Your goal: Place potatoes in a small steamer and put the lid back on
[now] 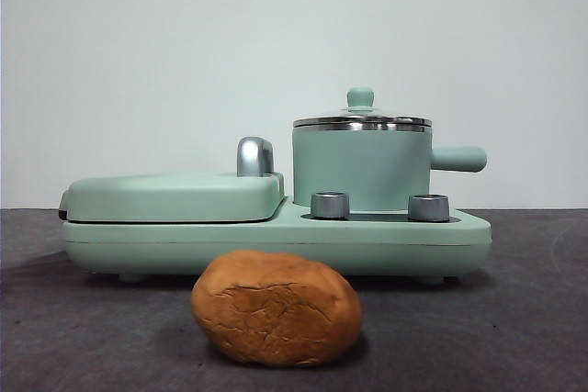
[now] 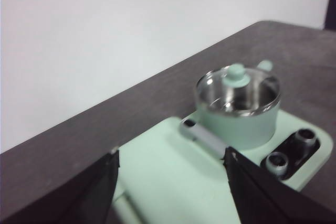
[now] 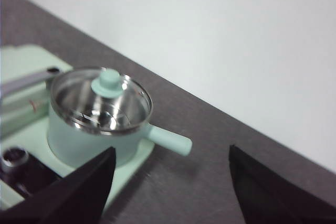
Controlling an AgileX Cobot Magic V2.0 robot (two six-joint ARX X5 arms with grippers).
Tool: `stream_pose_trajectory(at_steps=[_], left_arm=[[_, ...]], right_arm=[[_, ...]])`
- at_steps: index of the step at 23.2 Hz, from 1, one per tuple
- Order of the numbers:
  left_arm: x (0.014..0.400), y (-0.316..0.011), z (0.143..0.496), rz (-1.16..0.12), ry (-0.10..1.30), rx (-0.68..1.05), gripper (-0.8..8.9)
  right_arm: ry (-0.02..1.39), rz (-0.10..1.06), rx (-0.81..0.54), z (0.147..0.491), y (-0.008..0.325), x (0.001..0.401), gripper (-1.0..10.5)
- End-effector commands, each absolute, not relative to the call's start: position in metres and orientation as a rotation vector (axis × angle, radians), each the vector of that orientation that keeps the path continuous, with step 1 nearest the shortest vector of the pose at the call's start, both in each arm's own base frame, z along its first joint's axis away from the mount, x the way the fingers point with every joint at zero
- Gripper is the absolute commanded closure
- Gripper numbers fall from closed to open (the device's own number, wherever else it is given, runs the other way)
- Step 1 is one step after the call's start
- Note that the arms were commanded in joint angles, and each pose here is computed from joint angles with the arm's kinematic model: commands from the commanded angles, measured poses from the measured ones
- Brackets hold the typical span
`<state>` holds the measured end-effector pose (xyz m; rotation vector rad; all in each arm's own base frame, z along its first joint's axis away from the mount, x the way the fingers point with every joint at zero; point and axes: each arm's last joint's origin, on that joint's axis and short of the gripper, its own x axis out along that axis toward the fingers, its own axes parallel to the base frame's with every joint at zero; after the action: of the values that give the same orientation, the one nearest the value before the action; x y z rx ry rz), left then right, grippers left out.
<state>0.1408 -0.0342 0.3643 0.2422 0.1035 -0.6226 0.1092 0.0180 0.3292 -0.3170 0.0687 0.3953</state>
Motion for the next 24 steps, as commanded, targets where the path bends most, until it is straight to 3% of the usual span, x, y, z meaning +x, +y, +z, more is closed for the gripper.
stream_pose_trajectory(at_steps=[1,13,24], left_arm=[[0.157,-0.045,0.369,-0.671,0.082,0.207,4.94],[0.243,-0.124,0.351,-0.82,0.187,0.231,4.97],[0.324,-0.201,0.338,-0.924,0.257,0.253,4.98]], right_arm=[[0.064,0.393,-0.19,0.336,0.018,0.108,6.1],[0.088,0.387,-0.073,0.336,0.018,0.108,6.1],[0.091,0.383,-0.059,0.336,0.018,0.108,6.1]])
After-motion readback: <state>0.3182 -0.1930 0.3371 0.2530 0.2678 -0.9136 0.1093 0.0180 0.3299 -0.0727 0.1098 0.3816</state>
